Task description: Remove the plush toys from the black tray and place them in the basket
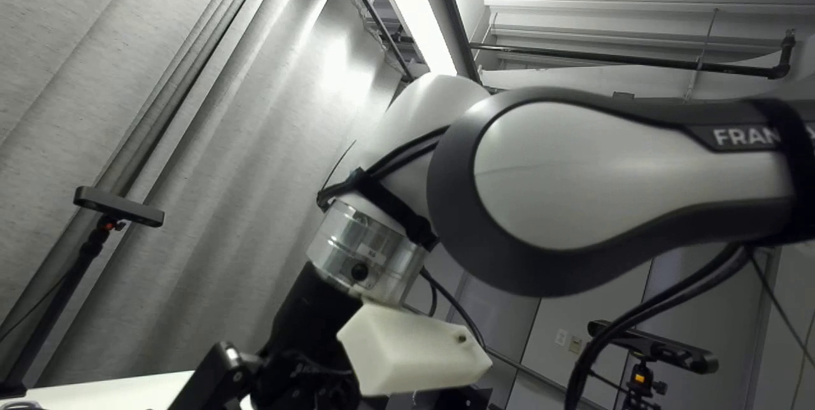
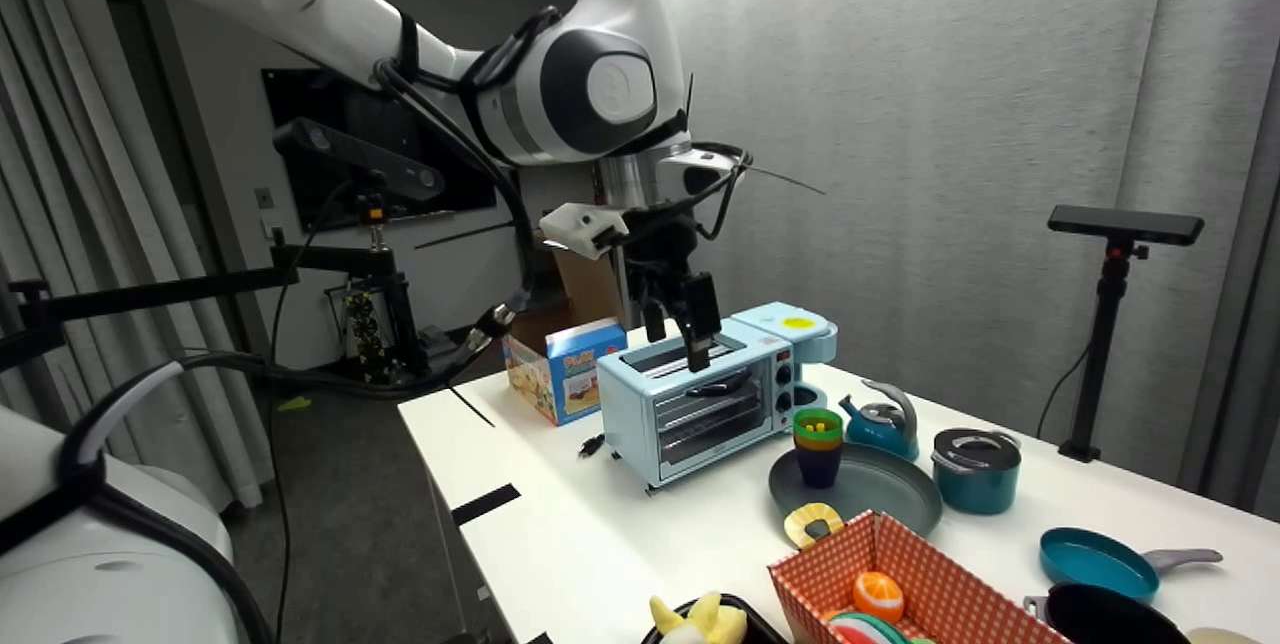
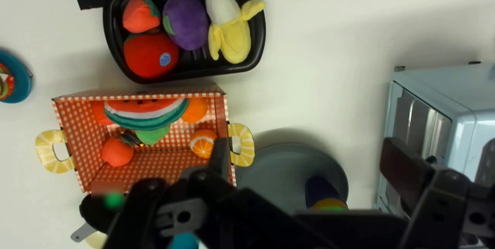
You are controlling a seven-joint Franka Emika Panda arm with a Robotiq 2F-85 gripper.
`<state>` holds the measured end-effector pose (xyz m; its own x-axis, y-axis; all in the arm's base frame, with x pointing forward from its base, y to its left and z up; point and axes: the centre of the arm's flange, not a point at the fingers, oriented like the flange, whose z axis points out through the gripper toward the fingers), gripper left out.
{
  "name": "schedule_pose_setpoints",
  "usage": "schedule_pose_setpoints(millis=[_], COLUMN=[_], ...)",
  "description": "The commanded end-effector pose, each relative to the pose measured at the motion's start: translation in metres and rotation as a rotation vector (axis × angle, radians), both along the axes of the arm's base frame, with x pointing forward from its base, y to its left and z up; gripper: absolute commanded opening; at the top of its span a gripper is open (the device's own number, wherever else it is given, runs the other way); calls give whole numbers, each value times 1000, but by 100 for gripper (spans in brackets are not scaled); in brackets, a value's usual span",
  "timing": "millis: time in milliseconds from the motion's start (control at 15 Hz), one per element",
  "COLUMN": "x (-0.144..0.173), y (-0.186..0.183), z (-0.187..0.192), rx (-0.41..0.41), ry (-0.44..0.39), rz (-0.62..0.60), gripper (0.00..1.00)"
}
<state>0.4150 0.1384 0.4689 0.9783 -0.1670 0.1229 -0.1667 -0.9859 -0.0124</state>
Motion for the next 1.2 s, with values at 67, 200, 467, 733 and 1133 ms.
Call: schedule_pose_setpoints(millis=[67,200,467,733,1133], x=[-19,-26,-34,-36,-35], y=[-26,-37,-53,-57,-49], z=[-49,-77,-119,-155,-201], rx=[-40,-55,-84,-71,-30], ry=[98,133,188,214,253], rz=[-15,-21,-25,-14,19], gripper=[100,100,100,100,100])
